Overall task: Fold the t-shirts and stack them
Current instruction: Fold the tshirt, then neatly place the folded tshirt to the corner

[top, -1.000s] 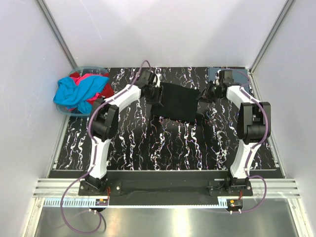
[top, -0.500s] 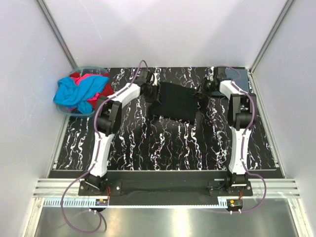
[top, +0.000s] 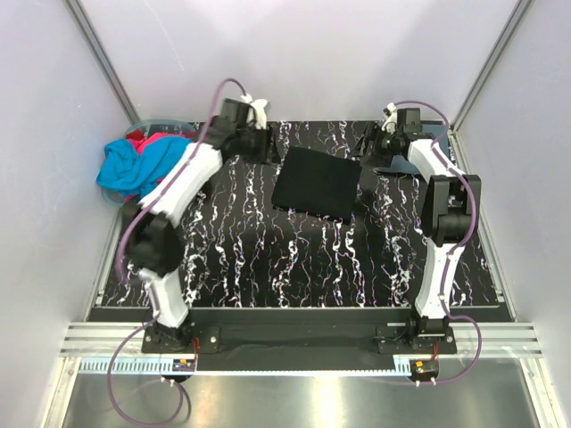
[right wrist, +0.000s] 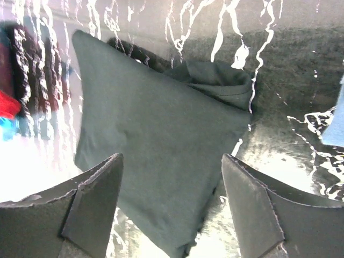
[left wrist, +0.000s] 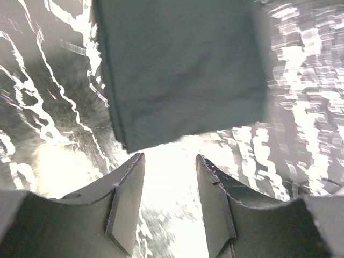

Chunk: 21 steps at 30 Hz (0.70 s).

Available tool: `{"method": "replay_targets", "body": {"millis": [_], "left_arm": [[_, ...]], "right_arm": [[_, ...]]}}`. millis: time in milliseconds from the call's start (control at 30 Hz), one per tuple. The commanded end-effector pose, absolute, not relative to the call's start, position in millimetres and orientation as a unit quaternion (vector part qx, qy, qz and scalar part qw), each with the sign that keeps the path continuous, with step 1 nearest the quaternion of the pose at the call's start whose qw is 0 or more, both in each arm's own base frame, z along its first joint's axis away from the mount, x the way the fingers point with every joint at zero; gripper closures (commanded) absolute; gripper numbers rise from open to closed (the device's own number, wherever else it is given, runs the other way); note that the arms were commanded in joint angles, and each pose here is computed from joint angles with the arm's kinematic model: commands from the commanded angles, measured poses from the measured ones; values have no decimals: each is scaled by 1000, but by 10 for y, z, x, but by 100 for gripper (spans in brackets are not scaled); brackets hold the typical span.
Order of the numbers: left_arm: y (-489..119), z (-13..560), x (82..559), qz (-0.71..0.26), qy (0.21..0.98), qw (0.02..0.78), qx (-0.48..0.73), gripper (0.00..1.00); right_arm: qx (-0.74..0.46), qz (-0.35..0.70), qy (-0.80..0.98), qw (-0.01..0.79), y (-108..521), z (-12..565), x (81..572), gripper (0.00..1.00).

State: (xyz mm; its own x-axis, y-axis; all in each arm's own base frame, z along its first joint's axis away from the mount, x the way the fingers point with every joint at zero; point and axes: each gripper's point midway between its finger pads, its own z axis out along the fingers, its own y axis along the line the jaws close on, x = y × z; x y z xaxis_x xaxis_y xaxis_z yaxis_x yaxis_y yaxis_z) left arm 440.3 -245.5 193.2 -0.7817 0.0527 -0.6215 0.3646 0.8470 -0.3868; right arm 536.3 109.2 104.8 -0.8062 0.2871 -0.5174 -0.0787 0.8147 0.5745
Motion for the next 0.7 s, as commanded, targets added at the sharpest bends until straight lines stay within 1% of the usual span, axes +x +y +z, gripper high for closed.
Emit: {"method": "replay_targets", "body": {"millis": [0, 33, 100, 133, 167, 233, 267, 333, 467, 500, 567, 600, 667], "left_arm": [[-2384, 2427, 3963, -277, 880, 351, 162, 52], [-2354, 2281, 3834, -279, 886, 331, 167, 51], [-2335, 2295, 3710, -282, 878, 342, 181, 51], [-2340, 2141, 3601, -291, 882, 324, 179, 51], [-2377, 2121, 3550, -299, 879, 323, 182, 51], [-2475, 2125, 3456, -323, 870, 320, 191, 51], [-2542, 2124, 3414, -327, 867, 317, 201, 51], [-2607, 2131, 3352, -338, 863, 311, 212, 51], [-2605, 2129, 3347, -332, 863, 315, 215, 51], [-2583, 2136, 3364, -328, 864, 318, 213, 51], [-2570, 2155, 3378, -328, 864, 320, 209, 51], [-2569, 2161, 3378, -328, 864, 321, 208, 51], [-2568, 2175, 3379, -329, 863, 323, 206, 51]], "right_arm": [[26, 293, 911, 289, 1038, 898, 5228, 18], [22, 294, 913, 283, 1042, 848, 5211, 18], [8, 292, 917, 271, 1025, 713, 5186, 17], [3, 292, 919, 266, 1036, 668, 5182, 17], [-5, 300, 919, 256, 1060, 560, 5179, 17], [-15, 315, 915, 252, 1108, 556, 5237, 16], [-20, 326, 915, 235, 1143, 410, 5226, 17], [-25, 334, 914, 227, 1167, 391, 5269, 16], [-19, 330, 922, 201, 1153, 211, 5305, 16], [-23, 323, 922, 211, 1140, 272, 5390, 17], [-24, 306, 932, 192, 1109, 147, 5363, 18], [-28, 303, 931, 200, 1102, 194, 5424, 19], [-30, 301, 935, 186, 1103, 121, 5403, 22]]}}
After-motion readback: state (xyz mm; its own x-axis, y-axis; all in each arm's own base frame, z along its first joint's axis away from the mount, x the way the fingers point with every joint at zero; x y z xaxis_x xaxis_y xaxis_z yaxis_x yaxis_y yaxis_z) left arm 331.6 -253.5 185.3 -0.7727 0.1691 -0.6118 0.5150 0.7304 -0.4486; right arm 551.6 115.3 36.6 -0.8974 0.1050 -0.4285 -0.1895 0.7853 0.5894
